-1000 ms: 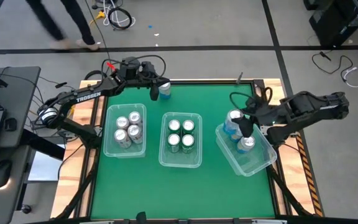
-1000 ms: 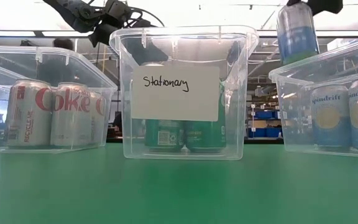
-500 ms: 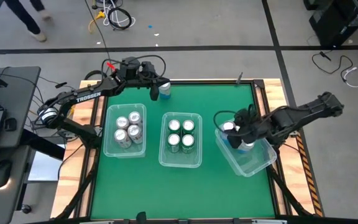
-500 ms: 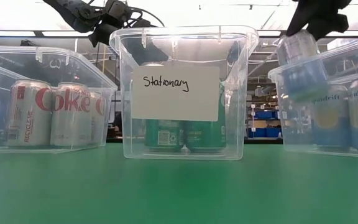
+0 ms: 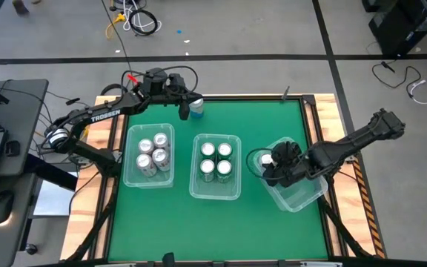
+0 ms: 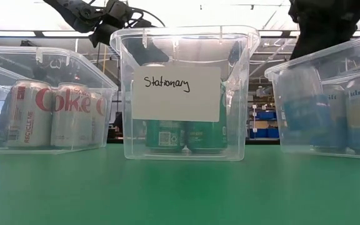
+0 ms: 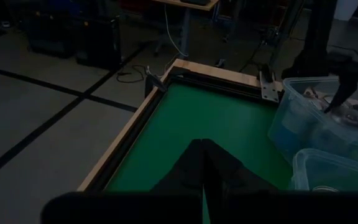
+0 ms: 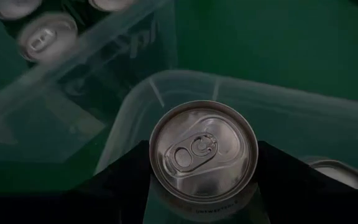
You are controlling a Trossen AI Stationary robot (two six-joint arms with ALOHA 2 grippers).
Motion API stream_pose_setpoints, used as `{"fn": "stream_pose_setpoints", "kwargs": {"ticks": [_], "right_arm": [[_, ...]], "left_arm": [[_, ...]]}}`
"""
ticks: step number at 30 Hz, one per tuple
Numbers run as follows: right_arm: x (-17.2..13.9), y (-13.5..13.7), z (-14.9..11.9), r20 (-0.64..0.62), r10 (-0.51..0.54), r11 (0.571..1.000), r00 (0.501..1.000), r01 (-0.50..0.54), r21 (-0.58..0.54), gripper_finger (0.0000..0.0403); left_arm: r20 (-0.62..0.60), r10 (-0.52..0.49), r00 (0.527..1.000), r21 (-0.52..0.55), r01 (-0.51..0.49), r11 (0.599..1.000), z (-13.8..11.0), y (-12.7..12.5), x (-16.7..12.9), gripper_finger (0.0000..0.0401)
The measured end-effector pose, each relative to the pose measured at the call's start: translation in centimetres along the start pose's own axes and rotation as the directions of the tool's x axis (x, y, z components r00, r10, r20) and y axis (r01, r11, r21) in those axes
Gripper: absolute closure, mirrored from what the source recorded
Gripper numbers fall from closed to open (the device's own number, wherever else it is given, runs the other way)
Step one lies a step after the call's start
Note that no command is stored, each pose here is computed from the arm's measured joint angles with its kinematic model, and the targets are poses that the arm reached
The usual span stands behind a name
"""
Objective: Sort soda cans
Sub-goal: Put the blue soda can into the button right bin
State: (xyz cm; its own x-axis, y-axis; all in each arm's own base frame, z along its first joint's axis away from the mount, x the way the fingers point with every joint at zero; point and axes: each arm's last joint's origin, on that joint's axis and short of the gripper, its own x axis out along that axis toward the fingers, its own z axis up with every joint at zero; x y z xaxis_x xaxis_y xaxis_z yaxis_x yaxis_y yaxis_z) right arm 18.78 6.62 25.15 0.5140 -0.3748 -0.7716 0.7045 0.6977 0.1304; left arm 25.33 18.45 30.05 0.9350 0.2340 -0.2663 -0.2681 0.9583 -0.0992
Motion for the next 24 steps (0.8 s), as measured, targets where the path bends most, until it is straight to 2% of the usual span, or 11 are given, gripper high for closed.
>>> {"fn": "stream_pose_setpoints", "kwargs": {"ticks": [12,18,24], "right_arm": [[2.6,0.7,-1.7,-0.020,-0.061,0.997,0.998,0.060,-0.050,0.0158],[2.3,0.5,-1.5,-0.049,-0.042,0.999,0.998,0.041,-0.033,0.0120],[0.7,0.4,-0.2,-0.087,-0.024,0.999,0.996,0.021,-0.033,0.0080]], "left_arm": [[-0.002,0.000,1.000,-0.001,0.000,1.000,0.0,0.0,0.0,0.0400],[-0.003,0.000,1.000,-0.002,0.000,1.000,0.0,0.0,0.0,0.0400],[-0.003,0.000,1.000,-0.002,0.000,1.000,0.0,0.0,0.0,0.0400]]}}
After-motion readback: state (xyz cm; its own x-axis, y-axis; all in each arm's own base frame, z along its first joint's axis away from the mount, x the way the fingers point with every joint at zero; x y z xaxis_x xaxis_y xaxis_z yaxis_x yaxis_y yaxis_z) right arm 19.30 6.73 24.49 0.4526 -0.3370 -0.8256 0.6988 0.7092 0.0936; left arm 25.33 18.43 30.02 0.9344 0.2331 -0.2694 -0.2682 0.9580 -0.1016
